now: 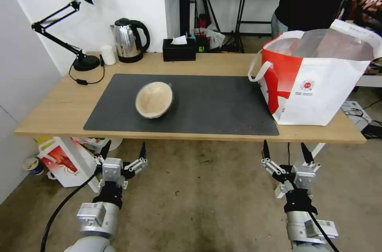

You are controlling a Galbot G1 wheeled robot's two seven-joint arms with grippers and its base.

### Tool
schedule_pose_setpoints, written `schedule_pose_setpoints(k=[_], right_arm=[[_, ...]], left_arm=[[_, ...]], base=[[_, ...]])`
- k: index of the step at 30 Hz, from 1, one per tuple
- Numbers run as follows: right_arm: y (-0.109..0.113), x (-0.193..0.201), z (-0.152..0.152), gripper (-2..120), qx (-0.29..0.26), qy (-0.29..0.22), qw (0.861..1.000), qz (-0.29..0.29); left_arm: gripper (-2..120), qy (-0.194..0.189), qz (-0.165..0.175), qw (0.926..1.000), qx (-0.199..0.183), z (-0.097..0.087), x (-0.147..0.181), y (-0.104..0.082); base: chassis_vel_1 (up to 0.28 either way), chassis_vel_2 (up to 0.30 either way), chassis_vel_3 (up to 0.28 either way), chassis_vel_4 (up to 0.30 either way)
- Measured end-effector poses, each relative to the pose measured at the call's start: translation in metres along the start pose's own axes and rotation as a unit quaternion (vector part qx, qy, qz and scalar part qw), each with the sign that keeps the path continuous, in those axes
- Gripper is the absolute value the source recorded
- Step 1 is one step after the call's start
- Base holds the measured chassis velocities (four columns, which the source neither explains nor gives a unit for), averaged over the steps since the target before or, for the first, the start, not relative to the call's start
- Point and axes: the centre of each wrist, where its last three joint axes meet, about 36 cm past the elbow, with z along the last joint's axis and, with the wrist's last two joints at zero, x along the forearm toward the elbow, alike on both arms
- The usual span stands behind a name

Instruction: Pick up the trash from the table and place it into the takeout bag.

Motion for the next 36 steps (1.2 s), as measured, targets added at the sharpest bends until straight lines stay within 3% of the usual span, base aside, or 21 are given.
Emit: schedule_pose_setpoints(k=[14, 36], right_arm=[[-0.002, -0.002, 0.009, 100, 0.015, -0.019, 0.999, -0.026], [-0.004, 0.003, 0.022, 100, 0.009, 0.012, 0.999, -0.035]], left_arm=[[100, 0.000, 0.000, 1.0000, 0.000, 0.000, 0.000, 0.000], [100, 0.000, 0.000, 1.0000, 0.000, 0.000, 0.000, 0.000]], base=[[0.000, 0.000, 0.000, 0.000], [0.000, 0.000, 0.000, 0.000]])
